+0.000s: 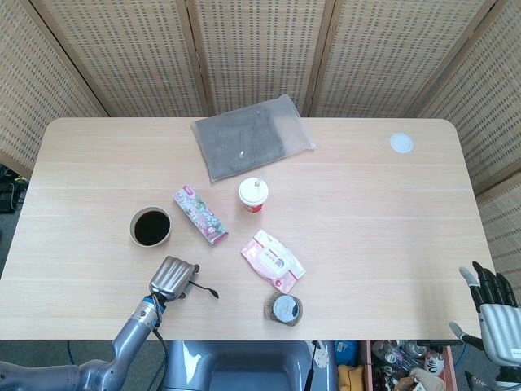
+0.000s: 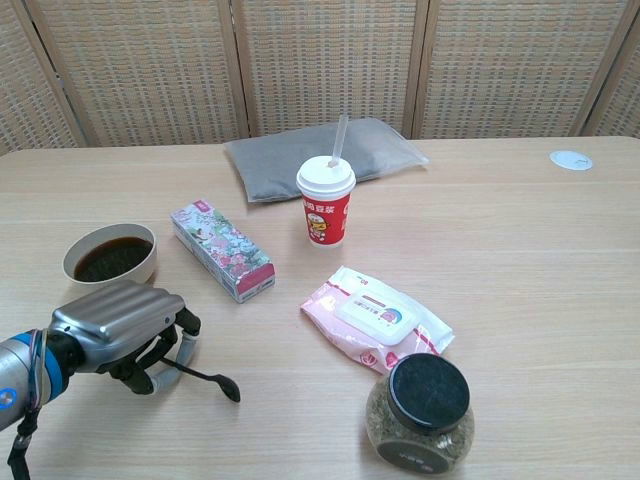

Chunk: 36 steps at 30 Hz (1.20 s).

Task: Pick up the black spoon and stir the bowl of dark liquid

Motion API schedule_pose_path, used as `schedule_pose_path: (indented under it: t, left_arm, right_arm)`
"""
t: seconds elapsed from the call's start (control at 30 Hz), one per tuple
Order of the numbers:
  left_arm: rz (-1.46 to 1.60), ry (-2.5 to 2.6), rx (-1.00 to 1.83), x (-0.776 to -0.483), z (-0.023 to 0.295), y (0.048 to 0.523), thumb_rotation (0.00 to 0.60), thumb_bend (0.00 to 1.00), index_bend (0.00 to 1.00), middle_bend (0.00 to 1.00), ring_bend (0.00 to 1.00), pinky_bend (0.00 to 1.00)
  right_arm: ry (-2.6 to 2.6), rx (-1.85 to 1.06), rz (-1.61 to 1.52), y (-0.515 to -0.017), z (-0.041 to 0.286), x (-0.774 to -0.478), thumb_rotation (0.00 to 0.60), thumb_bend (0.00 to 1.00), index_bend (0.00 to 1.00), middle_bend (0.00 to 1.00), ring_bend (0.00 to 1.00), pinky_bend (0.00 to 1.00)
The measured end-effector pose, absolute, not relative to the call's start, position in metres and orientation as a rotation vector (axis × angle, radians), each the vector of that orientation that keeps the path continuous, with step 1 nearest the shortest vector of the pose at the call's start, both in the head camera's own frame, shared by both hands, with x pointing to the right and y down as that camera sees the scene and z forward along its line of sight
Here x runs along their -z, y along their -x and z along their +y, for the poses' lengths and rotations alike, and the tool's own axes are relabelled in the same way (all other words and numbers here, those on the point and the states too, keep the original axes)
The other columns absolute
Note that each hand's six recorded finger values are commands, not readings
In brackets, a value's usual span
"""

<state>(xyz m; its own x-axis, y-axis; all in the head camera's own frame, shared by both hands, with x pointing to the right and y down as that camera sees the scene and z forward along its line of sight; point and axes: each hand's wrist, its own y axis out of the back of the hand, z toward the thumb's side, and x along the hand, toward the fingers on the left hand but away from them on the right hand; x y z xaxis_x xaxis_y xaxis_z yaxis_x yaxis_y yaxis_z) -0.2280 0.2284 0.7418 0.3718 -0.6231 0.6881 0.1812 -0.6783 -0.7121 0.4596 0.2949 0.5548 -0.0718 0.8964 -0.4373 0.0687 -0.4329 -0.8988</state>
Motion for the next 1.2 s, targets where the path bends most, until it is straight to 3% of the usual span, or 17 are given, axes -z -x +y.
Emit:
schedule_pose_path:
  t: [0.33,0.77,1.2]
  left_arm:
    - [0.403,1.789,1.28,-0.716,0.198,0.231,0.6,0.41,0.68,0.82,0.72,0.73]
    - [0.299,1.402,1.068,-0.67,0.125,0.249,0.6,0.41,0.7,0.82,0.72,0.73]
    - [0.107,1.16,1.046,-0.677,0.091,0.291,0.6,0.41,0.71,0.82,0.72,0.73]
  right_arm:
    - [1.543,-1.571,-1.062,-0.458,0.294,-0.556,0.6,0.09,0.08,0.09,0.0,0.0]
    - [1.557,-1.556,-1.062,-0.456,0.292,-0.558,0.6,0.09,0.08,0.09,0.0,0.0]
    - [1.564,-1.555,-1.066,-0.456,0.291,-0.559,0.6,0.09,0.08,0.09,0.0,0.0]
